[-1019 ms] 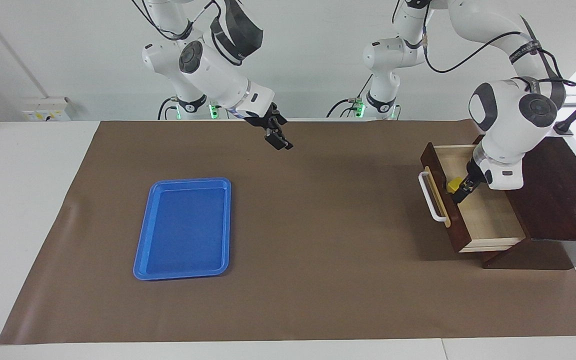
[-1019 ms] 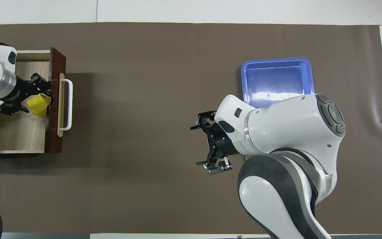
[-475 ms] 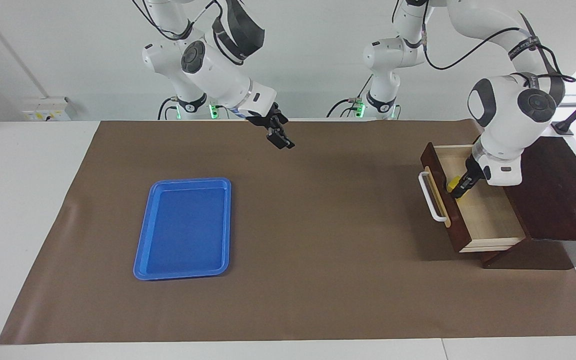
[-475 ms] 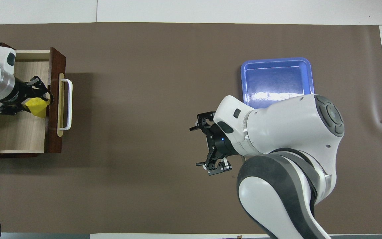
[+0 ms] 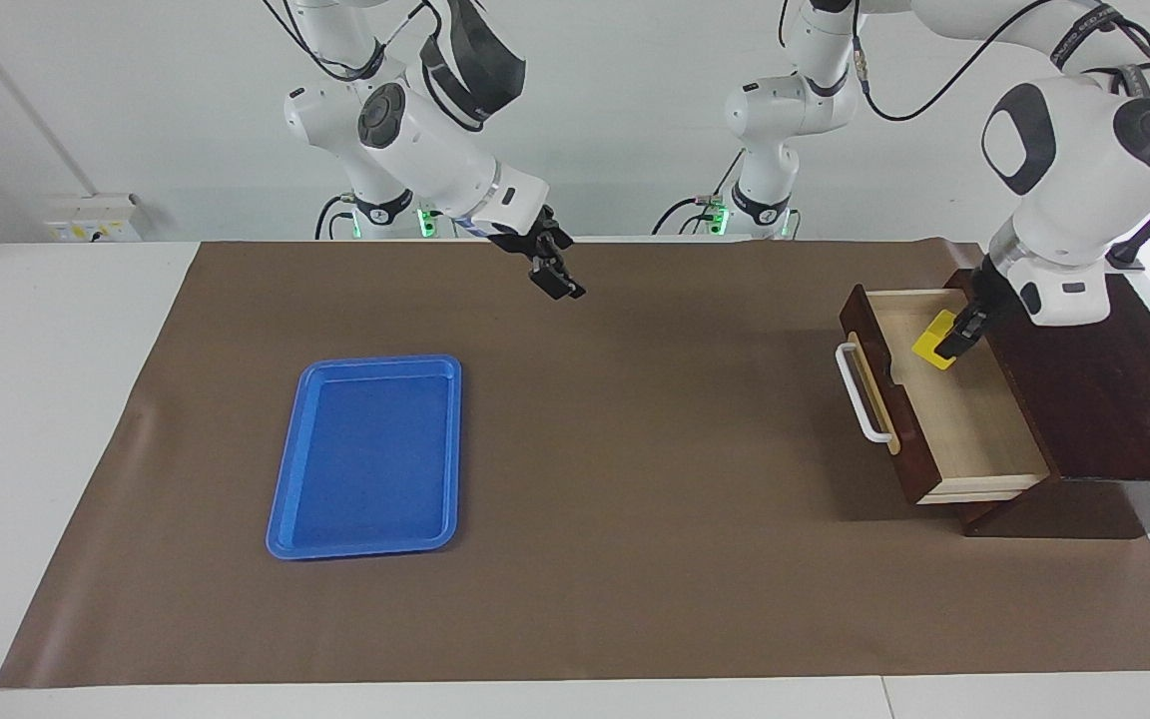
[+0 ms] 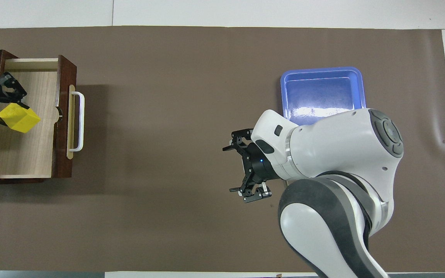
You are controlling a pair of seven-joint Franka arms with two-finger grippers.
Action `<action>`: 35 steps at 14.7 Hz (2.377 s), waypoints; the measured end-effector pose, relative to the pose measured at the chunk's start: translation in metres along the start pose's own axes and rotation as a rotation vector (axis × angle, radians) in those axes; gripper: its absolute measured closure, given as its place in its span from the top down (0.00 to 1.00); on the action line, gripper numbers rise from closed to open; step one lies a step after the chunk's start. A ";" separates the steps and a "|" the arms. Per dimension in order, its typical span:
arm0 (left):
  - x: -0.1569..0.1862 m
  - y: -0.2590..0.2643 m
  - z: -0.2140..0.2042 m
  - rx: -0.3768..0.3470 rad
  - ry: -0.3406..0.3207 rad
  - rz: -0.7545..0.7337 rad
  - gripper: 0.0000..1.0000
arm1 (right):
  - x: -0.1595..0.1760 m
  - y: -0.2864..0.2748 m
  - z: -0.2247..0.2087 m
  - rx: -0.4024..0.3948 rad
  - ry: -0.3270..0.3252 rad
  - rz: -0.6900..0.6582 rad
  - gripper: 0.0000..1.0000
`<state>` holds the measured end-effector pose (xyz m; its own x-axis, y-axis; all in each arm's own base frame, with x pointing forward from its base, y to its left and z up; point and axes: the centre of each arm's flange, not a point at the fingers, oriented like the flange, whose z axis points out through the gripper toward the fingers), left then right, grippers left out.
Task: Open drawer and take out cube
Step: 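Lift the yellow cube out of the drawer toward the right gripper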
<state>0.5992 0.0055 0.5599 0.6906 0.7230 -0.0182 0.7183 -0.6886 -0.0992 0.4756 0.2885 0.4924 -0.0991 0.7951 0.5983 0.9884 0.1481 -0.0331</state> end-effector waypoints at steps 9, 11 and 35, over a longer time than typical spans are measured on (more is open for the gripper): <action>-0.074 0.061 -0.016 -0.043 -0.036 -0.531 0.56 | -0.007 0.003 -0.005 -0.001 0.000 0.014 1.00; -0.093 0.073 -0.021 -0.067 -0.106 -0.674 0.56 | -0.007 0.003 -0.004 0.000 0.000 0.014 1.00; -0.278 0.108 0.019 -0.022 -0.114 -0.730 0.56 | 0.053 -0.002 0.076 -0.110 0.127 0.091 1.00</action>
<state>0.4828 -0.2687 0.5352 0.0237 0.9980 -0.0590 0.9939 -0.0298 -0.1058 0.4598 0.3748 0.4637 -0.0002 0.7205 0.6935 0.9999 0.0083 -0.0084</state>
